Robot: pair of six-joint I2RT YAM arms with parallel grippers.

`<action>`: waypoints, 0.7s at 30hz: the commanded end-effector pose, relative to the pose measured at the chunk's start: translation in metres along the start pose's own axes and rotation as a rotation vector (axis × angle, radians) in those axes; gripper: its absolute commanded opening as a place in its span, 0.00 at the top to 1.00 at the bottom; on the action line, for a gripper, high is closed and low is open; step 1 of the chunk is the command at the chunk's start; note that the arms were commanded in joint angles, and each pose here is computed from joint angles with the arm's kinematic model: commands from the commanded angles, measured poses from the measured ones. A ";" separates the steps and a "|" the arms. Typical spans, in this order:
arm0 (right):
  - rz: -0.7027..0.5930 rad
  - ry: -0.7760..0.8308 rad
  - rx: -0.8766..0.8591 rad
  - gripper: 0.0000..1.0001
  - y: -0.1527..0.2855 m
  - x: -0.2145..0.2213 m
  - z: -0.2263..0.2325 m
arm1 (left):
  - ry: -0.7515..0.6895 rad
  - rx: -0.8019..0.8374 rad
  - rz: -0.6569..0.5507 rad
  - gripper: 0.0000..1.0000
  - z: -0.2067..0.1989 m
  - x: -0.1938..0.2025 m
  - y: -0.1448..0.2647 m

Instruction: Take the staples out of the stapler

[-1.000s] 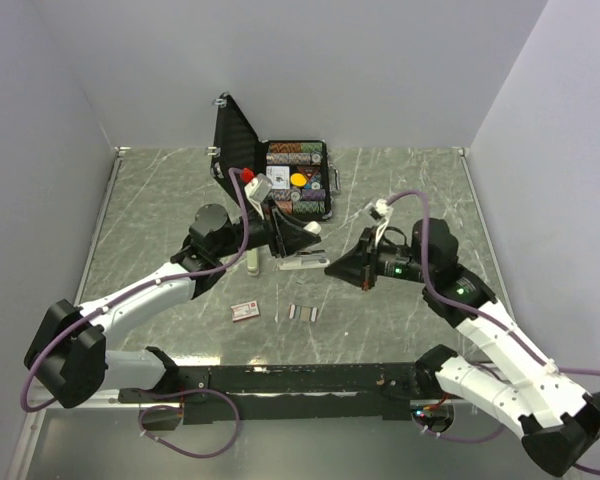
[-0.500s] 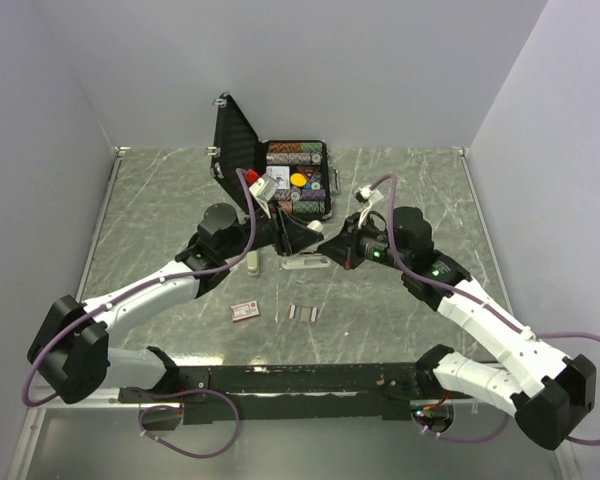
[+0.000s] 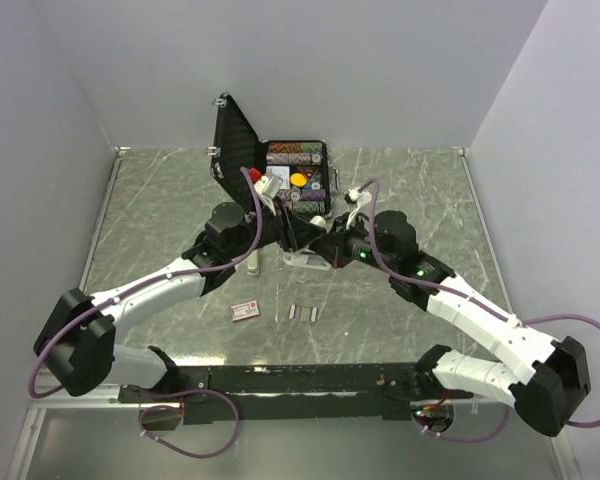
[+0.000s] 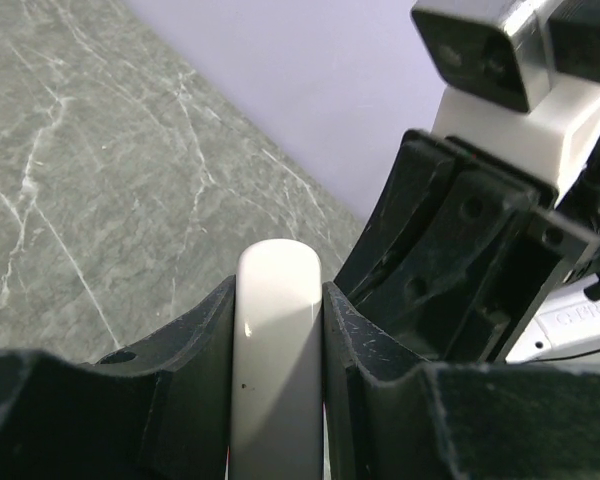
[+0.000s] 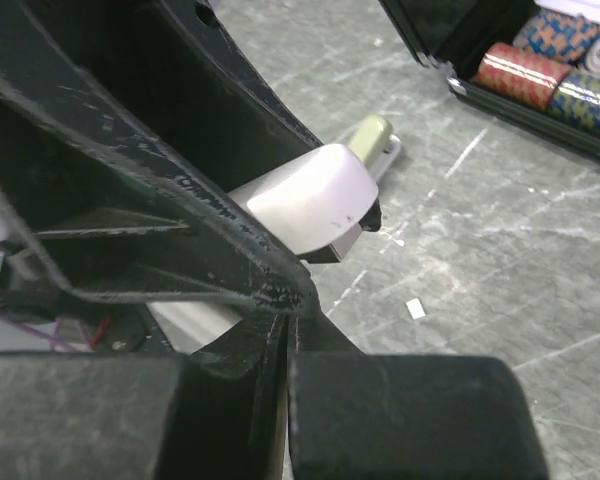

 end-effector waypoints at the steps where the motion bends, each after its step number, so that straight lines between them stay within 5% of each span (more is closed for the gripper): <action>1: -0.042 0.007 -0.002 1.00 -0.008 0.000 -0.002 | -0.034 0.012 -0.112 0.99 -0.011 -0.038 -0.010; 9: -0.026 -0.039 0.002 1.00 -0.019 0.017 -0.013 | -0.003 -0.088 -0.142 0.99 0.015 -0.035 -0.029; 21: 0.009 -0.100 -0.023 1.00 -0.045 0.054 -0.033 | 0.000 -0.271 -0.075 0.99 0.069 0.023 -0.053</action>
Point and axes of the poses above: each gripper's point midway between its finger pads, its own y axis back along the fingers, its own z axis along the line the jaws close on, x = y × z, the point moved 1 cm from there along y, back along the fingers, and after that the axes turned 9 degrees about -y, right-handed, at the moved point
